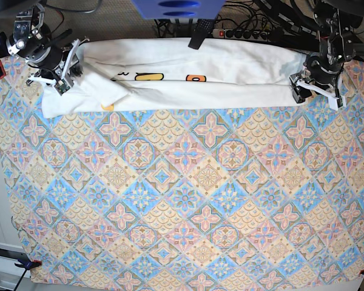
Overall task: Fold the T-shirt properly
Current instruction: 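Grasp the folded edge near the left gripper and pull it inward, then fold the shirt's side inward toward the right gripper with the left gripper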
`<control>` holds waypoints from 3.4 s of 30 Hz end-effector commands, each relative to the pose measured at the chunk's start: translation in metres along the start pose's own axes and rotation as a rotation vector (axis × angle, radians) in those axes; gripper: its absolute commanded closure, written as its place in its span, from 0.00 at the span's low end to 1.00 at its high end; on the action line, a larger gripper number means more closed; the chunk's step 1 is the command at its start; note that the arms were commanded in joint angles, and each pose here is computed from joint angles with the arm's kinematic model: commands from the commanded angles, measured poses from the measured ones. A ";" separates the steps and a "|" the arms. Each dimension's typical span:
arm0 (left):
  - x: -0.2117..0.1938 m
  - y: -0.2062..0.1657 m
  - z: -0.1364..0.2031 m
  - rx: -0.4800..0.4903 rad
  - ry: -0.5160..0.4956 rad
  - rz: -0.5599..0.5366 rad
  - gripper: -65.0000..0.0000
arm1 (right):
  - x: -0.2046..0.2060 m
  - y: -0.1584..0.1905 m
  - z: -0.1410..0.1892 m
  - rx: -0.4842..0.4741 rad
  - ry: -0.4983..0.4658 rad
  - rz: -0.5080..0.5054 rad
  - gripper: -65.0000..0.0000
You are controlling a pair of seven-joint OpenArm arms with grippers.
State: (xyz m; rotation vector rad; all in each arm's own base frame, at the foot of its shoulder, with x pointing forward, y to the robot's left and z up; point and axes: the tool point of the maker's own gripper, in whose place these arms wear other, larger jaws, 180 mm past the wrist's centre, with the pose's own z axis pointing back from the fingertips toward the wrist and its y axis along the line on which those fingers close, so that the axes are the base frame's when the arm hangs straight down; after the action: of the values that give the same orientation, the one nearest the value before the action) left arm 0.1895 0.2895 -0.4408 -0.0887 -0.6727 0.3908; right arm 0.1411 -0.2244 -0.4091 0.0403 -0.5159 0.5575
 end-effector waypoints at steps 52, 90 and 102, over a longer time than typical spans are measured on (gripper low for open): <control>-0.009 -0.019 -0.019 -0.150 0.159 -0.310 1.00 | 0.011 -0.008 0.005 -0.019 -0.040 0.013 0.37; -0.024 -0.126 0.030 -0.384 0.043 -0.260 1.00 | 0.018 -0.012 0.005 -0.029 -0.058 0.014 0.37; -0.031 -0.171 0.019 -0.448 0.054 -0.229 1.00 | 0.021 -0.014 0.004 -0.034 -0.066 0.016 0.37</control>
State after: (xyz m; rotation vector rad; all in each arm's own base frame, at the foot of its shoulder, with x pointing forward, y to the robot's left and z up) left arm 0.2034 0.1234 -0.4197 -0.4141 -0.6596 0.0205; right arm 0.1559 -0.2257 -0.4023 0.0281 -0.5581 0.5578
